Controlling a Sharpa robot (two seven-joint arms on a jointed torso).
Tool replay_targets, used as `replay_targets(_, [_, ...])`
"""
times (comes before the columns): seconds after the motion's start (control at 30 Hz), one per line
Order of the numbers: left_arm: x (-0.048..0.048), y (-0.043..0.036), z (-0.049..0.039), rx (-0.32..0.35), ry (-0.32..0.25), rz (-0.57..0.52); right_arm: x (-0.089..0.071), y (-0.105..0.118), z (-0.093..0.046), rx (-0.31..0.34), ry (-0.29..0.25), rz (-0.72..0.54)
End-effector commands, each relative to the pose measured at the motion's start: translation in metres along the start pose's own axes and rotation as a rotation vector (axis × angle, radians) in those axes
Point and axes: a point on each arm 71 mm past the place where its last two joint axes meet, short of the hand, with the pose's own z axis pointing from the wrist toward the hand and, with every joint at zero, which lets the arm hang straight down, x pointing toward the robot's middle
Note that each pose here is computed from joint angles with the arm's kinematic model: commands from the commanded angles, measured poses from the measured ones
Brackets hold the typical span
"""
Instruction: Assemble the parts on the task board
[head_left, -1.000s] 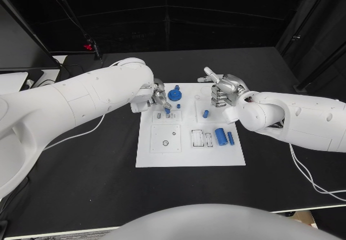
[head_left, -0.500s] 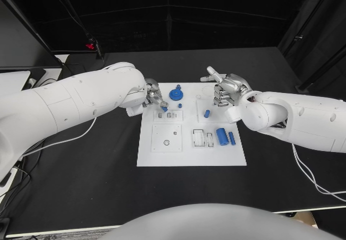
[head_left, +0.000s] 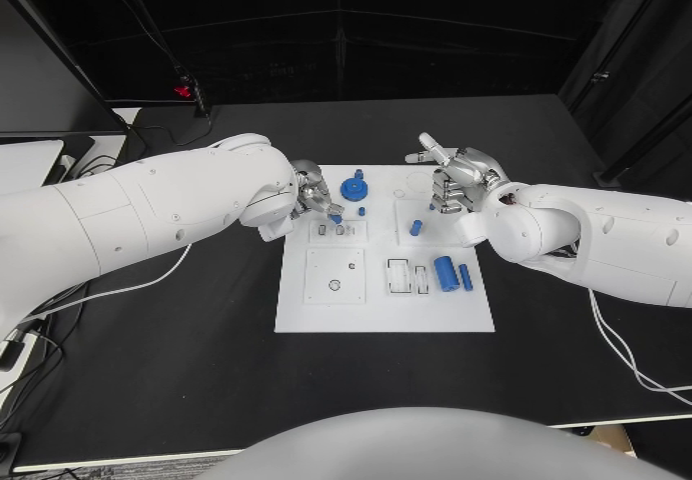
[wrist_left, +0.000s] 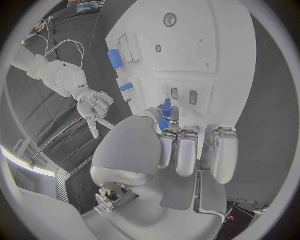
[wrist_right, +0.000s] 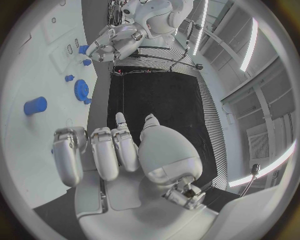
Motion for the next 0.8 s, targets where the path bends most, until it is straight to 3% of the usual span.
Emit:
replay_targets(0.03, [0.0004,-0.0001,-0.0013,-0.012,-0.011,-0.018,0.0005,0.0017,-0.0001,-0.012,0.007,0.003])
replay_targets(0.33, [0.0091,-0.0001,-0.0035,-0.024,0.002,-0.010,0.0005,0.0018,-0.0004,-0.013,0.008,0.003])
replay_targets(0.8, [0.0098,0.0085,-0.0028,-0.015,-0.076,0.002,-0.0006,0.0019,-0.0011,-0.014,0.007,0.003])
